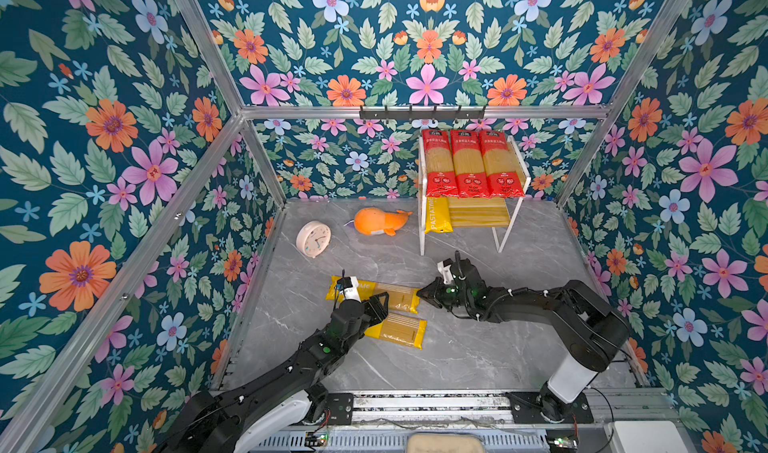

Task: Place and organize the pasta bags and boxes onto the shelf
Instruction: 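Open the right gripper and draw it back toward the remaining yellow bags, then grasp the end of the farther yellow bag with the right gripper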

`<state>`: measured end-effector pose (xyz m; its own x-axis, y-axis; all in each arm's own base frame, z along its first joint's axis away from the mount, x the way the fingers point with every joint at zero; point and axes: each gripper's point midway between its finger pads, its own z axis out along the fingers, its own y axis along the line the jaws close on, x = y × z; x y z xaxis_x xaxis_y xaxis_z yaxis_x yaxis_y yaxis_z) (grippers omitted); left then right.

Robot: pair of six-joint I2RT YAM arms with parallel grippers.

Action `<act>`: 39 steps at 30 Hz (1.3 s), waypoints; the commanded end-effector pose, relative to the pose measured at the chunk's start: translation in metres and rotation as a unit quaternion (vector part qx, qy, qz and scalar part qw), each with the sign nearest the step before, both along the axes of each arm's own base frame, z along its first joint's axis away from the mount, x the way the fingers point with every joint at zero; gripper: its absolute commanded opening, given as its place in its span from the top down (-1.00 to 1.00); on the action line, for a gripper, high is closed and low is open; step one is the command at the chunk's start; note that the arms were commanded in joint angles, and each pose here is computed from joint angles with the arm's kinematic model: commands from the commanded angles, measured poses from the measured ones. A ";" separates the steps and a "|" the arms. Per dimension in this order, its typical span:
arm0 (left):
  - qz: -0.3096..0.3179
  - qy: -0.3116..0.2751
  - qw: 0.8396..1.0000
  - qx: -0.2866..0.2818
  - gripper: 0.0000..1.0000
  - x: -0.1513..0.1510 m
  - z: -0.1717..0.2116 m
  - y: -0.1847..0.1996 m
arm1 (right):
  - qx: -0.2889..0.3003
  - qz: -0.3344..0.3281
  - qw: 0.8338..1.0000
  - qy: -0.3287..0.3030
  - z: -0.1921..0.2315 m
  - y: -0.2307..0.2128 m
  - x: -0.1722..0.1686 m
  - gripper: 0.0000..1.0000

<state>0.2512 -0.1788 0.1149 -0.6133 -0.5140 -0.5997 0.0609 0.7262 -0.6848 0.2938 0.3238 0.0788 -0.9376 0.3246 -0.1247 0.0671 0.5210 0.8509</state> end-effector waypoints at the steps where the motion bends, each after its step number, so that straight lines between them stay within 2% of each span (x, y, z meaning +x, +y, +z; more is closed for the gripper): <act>1: -0.020 0.005 1.000 0.019 -0.24 -0.002 -0.004 -0.004 | 0.004 -0.016 1.000 -0.014 0.011 -0.012 -0.002 0.84; 11: -0.072 0.000 0.997 0.013 -0.22 -0.001 0.002 -0.032 | -0.024 -0.048 0.998 -0.016 0.002 -0.044 -0.021 0.85; 18: -0.075 0.014 0.997 0.012 -0.22 -0.007 -0.012 -0.039 | -0.019 -0.051 0.999 -0.002 -0.008 -0.041 -0.020 0.81; 20: -0.072 0.019 0.997 0.017 -0.22 -0.008 -0.016 -0.037 | -0.021 -0.054 0.998 0.004 -0.013 -0.041 -0.019 0.73; 25: -0.059 0.024 0.998 0.022 -0.22 -0.011 -0.021 -0.030 | -0.024 -0.046 0.999 0.012 -0.020 -0.027 -0.014 0.34; 30: -0.053 0.032 0.998 0.033 -0.22 -0.013 -0.029 -0.024 | -0.022 -0.046 0.998 0.026 -0.035 -0.013 0.000 0.26; 33: -0.049 0.034 0.998 0.029 -0.23 -0.014 -0.032 -0.022 | 0.005 -0.027 0.999 0.028 -0.033 0.006 0.009 0.31; 39: -0.040 0.034 0.998 0.033 -0.23 -0.016 -0.033 -0.015 | 0.044 -0.021 0.999 0.020 -0.024 0.022 0.019 0.74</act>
